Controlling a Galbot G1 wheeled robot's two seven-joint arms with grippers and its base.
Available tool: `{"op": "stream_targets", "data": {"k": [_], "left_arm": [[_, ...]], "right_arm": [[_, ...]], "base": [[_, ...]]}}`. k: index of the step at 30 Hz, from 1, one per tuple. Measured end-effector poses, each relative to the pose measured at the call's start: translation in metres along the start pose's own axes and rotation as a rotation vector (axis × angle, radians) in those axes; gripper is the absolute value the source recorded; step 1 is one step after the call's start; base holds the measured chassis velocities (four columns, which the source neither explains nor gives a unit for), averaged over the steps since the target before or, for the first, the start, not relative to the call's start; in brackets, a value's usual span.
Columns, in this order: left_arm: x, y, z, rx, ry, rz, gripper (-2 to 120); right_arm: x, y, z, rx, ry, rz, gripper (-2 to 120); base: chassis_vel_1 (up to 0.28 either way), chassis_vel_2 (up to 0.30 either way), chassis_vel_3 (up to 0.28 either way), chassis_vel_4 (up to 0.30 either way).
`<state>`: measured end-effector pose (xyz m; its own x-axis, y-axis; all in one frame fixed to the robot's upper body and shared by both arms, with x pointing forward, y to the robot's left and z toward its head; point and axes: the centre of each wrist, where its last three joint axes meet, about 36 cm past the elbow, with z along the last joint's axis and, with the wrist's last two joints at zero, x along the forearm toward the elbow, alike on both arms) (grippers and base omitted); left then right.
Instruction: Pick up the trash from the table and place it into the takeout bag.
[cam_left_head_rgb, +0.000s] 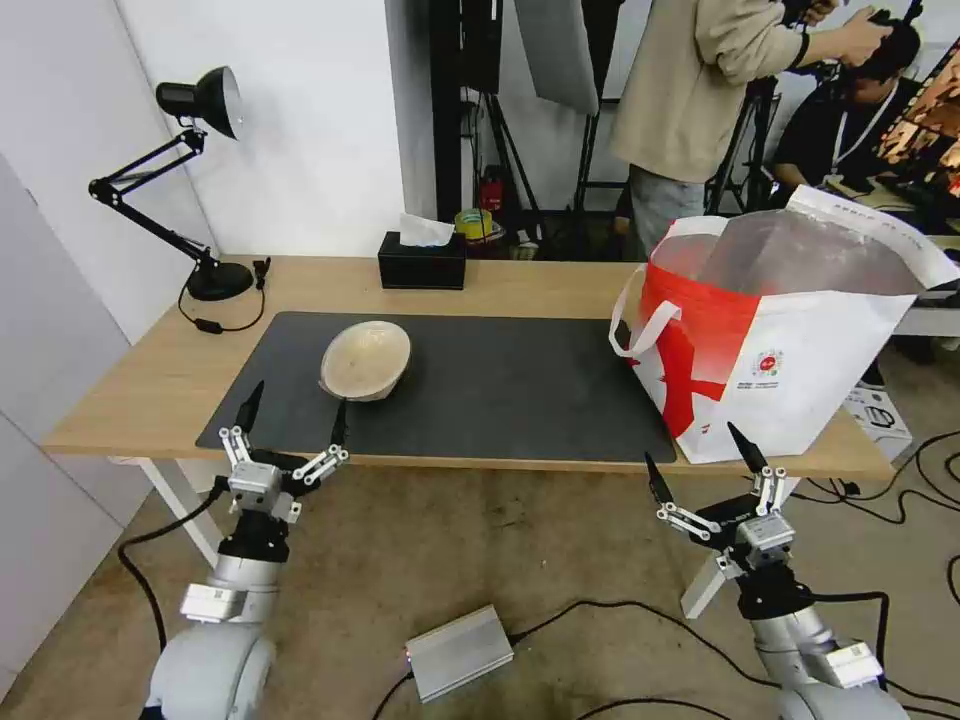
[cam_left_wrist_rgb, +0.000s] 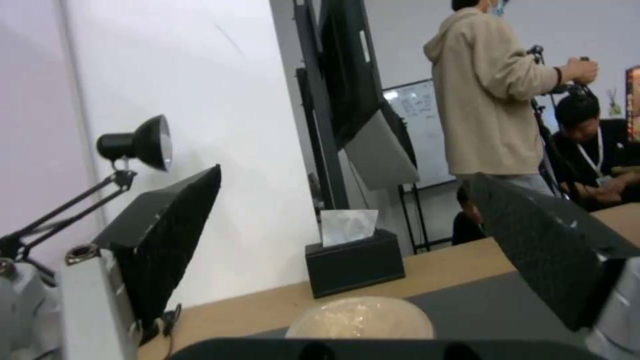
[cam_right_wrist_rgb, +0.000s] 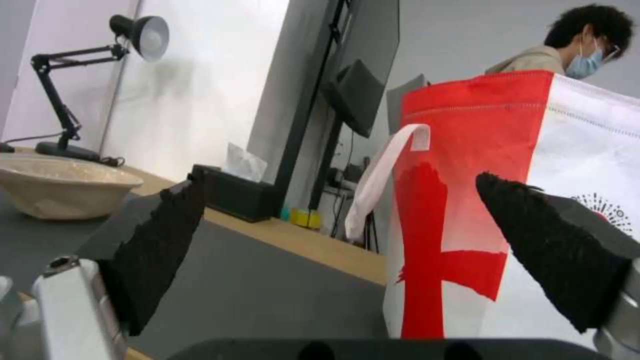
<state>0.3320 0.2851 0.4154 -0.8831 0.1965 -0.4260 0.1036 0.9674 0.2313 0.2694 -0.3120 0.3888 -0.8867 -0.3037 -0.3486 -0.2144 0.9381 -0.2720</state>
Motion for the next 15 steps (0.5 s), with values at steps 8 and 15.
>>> {"op": "stream_targets", "data": {"k": [8, 15], "left_arm": [[-0.029, 0.018, 0.01, -0.045, -0.003, 0.094, 100], [-0.055, 0.019, 0.02, -0.059, -0.007, 0.209, 100]], "right_arm": [[0.0, 0.0, 0.0, 0.0, 0.0, 0.0, 100], [0.0, 0.0, 0.0, 0.0, 0.0, 0.0, 100]], "base": [[0.0, 0.0, 0.0, 0.0], [0.0, 0.0, 0.0, 0.0]]}}
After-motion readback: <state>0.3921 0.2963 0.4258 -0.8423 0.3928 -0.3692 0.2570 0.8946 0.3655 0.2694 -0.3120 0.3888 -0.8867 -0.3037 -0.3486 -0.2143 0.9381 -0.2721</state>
